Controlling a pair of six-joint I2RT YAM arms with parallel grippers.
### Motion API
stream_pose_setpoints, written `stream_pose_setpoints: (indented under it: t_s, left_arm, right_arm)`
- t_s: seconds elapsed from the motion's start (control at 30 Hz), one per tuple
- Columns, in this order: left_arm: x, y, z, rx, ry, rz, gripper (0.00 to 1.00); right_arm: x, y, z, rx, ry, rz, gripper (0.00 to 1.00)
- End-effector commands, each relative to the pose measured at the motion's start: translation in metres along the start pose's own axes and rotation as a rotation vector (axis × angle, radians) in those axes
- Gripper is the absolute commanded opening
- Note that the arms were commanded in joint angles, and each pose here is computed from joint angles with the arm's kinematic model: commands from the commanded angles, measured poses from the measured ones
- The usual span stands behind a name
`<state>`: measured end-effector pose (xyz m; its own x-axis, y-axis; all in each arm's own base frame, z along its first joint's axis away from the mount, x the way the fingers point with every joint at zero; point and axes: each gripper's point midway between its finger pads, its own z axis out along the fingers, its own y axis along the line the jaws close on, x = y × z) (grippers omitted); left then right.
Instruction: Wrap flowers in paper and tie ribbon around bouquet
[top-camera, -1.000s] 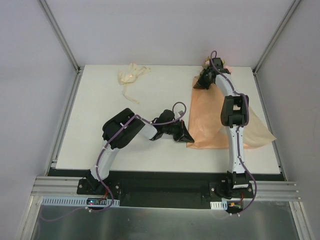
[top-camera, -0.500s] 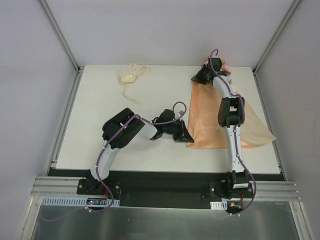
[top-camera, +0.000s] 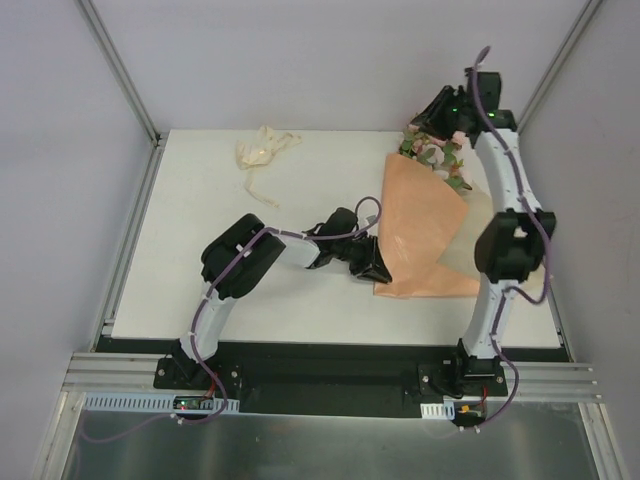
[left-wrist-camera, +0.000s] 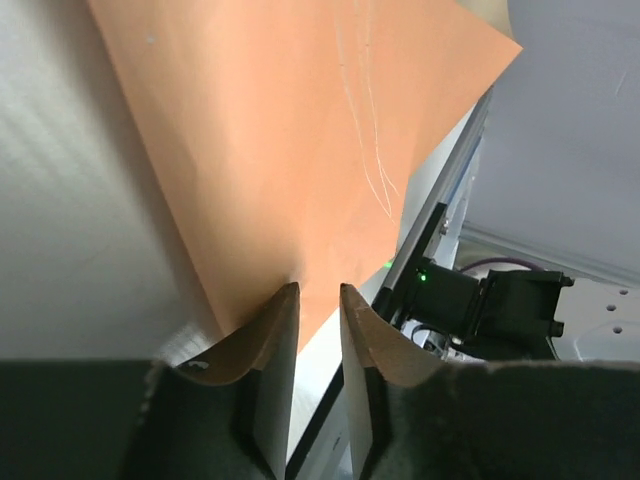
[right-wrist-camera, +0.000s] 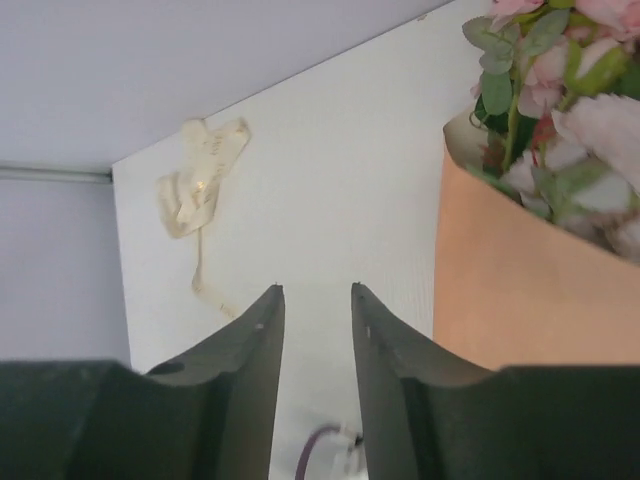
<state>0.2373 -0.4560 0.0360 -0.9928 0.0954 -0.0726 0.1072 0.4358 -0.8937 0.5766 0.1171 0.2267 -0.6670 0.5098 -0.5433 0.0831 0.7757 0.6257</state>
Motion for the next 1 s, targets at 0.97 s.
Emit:
stream_pose_setpoints:
  t_s: [0.97]
  left_arm:
    - [0.026, -0.016, 0.055, 0.023, 0.204, 0.015, 0.14]
  right_arm:
    - [0.245, -0.289, -0.233, 0.314, -0.061, 0.696, 0.66]
